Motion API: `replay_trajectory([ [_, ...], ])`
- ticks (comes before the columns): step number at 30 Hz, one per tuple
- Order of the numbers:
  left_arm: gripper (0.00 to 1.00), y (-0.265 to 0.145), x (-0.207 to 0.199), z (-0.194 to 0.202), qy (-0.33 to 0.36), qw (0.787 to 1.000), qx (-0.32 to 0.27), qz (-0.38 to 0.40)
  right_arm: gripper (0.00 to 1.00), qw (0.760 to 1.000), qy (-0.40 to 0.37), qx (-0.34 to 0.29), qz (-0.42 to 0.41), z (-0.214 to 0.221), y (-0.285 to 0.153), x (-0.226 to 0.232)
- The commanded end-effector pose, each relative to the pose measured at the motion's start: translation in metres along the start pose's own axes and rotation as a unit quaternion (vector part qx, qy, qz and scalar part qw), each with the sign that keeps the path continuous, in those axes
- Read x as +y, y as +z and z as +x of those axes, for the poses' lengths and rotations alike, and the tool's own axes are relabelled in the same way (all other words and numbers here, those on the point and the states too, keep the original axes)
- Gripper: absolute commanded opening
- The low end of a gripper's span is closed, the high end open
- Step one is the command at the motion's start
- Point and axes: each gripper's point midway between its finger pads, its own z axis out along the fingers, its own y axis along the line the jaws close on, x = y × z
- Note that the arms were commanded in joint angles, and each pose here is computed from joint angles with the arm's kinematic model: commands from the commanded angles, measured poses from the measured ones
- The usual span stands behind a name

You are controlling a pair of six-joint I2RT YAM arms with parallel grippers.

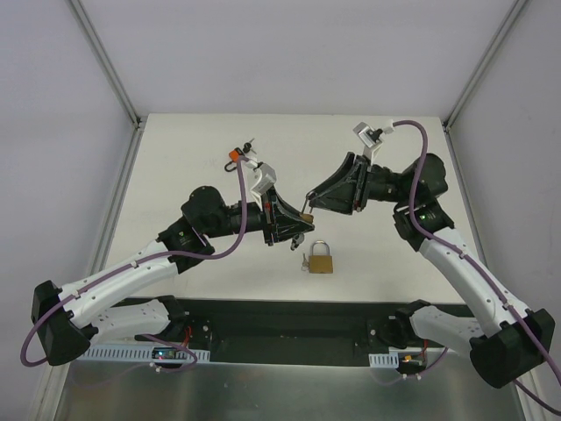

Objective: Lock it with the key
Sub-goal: Lock the lock.

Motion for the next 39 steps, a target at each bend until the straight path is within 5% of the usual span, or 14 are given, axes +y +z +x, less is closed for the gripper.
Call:
replay_trajectory([
  [1,0.00,0.000,-0.019,-0.021,0.016,0.999,-0.033,0.039,0.38,0.997,-0.058,0.001,-0.043,-0.011,0.004,0.035],
  [13,0.00,-0.001,-0.022,-0.021,0.018,0.998,-0.032,0.046,0.03,0.997,-0.061,-0.009,-0.044,-0.013,0.008,0.036],
  [39,0.00,0.007,-0.041,-0.062,0.041,0.991,-0.091,0.088,0.01,0.999,-0.036,-0.008,-0.040,0.009,0.007,0.027],
])
